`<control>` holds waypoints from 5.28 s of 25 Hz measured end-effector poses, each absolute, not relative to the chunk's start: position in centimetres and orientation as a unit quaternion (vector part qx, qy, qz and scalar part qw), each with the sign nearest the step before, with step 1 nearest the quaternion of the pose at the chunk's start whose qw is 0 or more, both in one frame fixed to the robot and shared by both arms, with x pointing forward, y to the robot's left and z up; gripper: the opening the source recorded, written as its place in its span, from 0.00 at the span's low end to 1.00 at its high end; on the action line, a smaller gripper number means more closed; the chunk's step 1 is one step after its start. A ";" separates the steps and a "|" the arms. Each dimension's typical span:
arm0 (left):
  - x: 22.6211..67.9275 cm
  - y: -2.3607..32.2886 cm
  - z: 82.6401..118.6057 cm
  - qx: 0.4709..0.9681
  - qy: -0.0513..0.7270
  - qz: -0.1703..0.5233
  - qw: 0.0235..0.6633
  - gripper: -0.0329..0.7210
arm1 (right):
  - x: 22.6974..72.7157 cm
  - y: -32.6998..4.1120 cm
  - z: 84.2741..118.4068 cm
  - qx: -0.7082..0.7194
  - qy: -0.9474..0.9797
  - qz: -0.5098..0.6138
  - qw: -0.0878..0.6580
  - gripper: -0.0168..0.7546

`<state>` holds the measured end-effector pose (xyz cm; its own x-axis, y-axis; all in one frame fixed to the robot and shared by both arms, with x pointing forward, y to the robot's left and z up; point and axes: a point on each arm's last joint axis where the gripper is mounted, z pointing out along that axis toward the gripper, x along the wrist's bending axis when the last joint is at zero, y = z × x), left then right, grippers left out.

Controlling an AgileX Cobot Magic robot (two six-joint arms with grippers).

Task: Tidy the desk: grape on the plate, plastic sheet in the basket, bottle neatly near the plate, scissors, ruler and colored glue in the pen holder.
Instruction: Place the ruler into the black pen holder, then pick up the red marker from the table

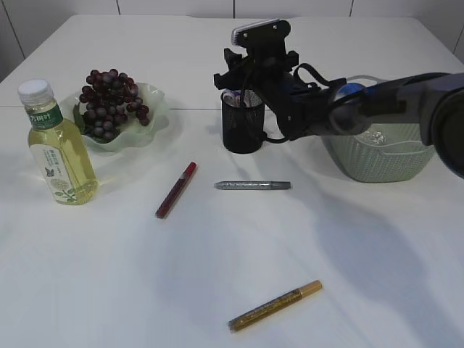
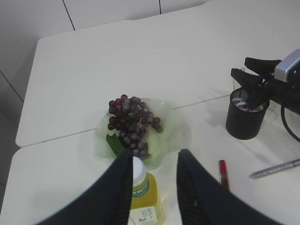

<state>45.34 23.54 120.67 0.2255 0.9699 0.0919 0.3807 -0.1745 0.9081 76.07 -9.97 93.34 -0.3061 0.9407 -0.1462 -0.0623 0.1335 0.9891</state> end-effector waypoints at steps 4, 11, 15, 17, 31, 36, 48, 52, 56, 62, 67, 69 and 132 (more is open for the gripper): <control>45.3 23.5 120.7 0.671 0.502 0.367 0.403 0.36 | 75.8 -10.0 96.4 0.368 0.595 0.549 0.458 0.53; 45.4 23.6 120.8 0.671 0.498 0.374 0.402 0.36 | 73.6 -10.7 105.2 0.382 0.602 0.550 0.435 0.52; 45.4 23.7 120.8 0.673 0.493 0.383 0.397 0.36 | 71.0 -11.5 110.4 0.412 0.626 0.539 0.385 0.52; 45.4 23.7 120.8 0.673 0.493 0.384 0.396 0.36 | 69.0 -11.9 113.0 0.423 0.649 0.525 0.352 0.52; 46.3 23.0 118.7 0.682 0.552 0.307 0.369 0.36 | 55.1 -15.8 124.0 0.432 0.752 0.446 0.223 0.52; 46.8 22.4 117.5 0.692 0.572 0.265 0.351 0.36 | 53.3 -16.1 121.8 0.461 0.810 0.342 0.118 0.52; 50.9 17.5 114.4 0.762 0.573 0.142 0.267 0.39 | 52.7 -15.3 118.4 0.507 0.801 0.316 0.014 0.52; 53.0 16.5 112.9 0.775 0.583 0.115 0.216 0.40 | 51.1 -15.7 116.5 0.519 0.802 0.294 -0.019 0.52; 55.3 15.4 110.6 0.784 0.591 0.083 0.170 0.40 | 48.9 -16.6 115.6 0.525 0.803 0.281 -0.030 0.52; 59.0 13.5 106.5 0.789 0.597 0.057 0.129 0.47 | 45.7 -17.8 115.4 0.526 0.802 0.282 -0.029 0.52; 62.1 12.0 103.2 0.793 0.600 0.038 0.097 0.48 | 44.4 -18.3 116.5 0.519 0.800 0.301 -0.017 0.52; 63.3 11.5 102.1 0.794 0.601 0.034 0.090 0.48 | 44.3 -18.4 116.6 0.519 0.800 0.302 -0.016 0.52; 68.4 8.5 89.0 0.807 0.589 -0.029 0.033 0.44 | 44.2 -18.3 116.6 0.519 0.799 0.303 -0.017 0.52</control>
